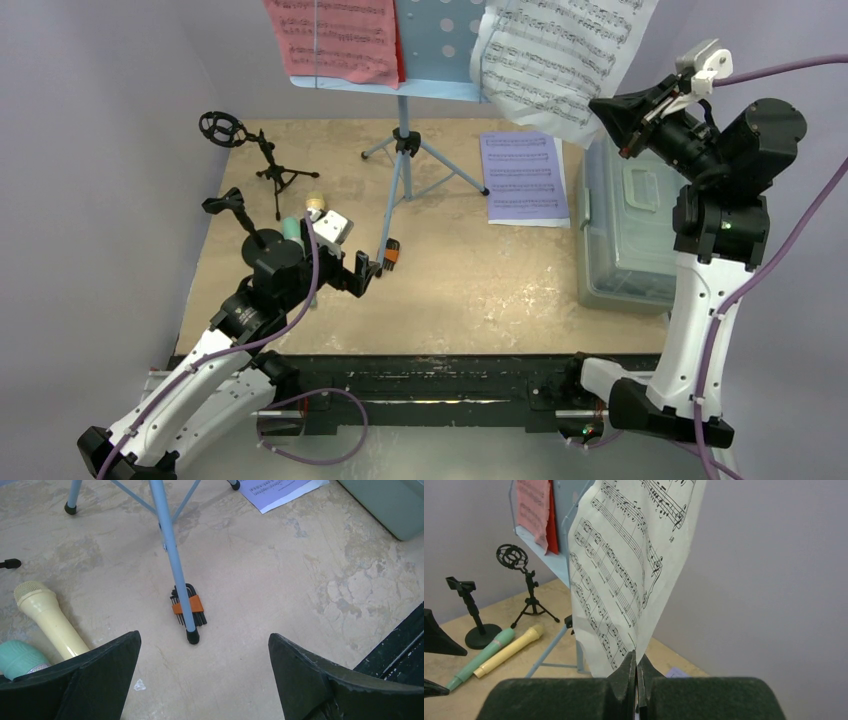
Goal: Pack up the instrument practice props
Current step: Pick up the sheet music from the music stand, then place the sheet music at the center of the board.
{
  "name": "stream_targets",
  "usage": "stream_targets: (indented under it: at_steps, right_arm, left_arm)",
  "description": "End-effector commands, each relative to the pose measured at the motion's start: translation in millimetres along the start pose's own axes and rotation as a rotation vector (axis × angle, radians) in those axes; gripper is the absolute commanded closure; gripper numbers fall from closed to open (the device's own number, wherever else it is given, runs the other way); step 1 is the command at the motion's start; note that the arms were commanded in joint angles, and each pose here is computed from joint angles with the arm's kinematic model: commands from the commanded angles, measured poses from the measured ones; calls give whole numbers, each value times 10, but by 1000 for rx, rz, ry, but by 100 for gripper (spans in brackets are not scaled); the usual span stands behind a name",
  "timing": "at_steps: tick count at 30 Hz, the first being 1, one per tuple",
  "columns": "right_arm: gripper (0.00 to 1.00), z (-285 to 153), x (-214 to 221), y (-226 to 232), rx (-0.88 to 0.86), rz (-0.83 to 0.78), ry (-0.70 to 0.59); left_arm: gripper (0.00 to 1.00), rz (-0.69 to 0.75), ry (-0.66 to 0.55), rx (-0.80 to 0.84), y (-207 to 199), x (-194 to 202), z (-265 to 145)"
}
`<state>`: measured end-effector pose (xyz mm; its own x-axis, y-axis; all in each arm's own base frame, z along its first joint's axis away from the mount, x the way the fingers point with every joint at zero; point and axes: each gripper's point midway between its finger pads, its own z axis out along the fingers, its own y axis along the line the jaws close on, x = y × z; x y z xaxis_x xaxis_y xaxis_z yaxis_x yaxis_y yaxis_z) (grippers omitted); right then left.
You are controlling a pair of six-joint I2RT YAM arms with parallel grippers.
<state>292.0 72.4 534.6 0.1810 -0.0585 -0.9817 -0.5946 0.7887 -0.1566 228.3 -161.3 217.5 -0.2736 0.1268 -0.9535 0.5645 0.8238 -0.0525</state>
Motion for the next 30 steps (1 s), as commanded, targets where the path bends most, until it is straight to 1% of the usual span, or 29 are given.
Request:
stream_targets:
  at_steps: [1, 9, 16, 30]
  right_arm:
    - [100, -86, 89, -72, 56, -12, 20]
    - [100, -165, 276, -156, 101, 1, 52]
    - [100, -163, 545, -227, 108, 42, 84]
    - [100, -14, 1447, -376, 71, 210, 198]
  left_arm:
    - [0, -1, -41, 8, -6, -95, 9]
    - [0, 0, -39, 10, -9, -92, 11]
    - [0, -1, -39, 10, -9, -91, 12]
    - [0, 0, -36, 14, -16, -85, 24]
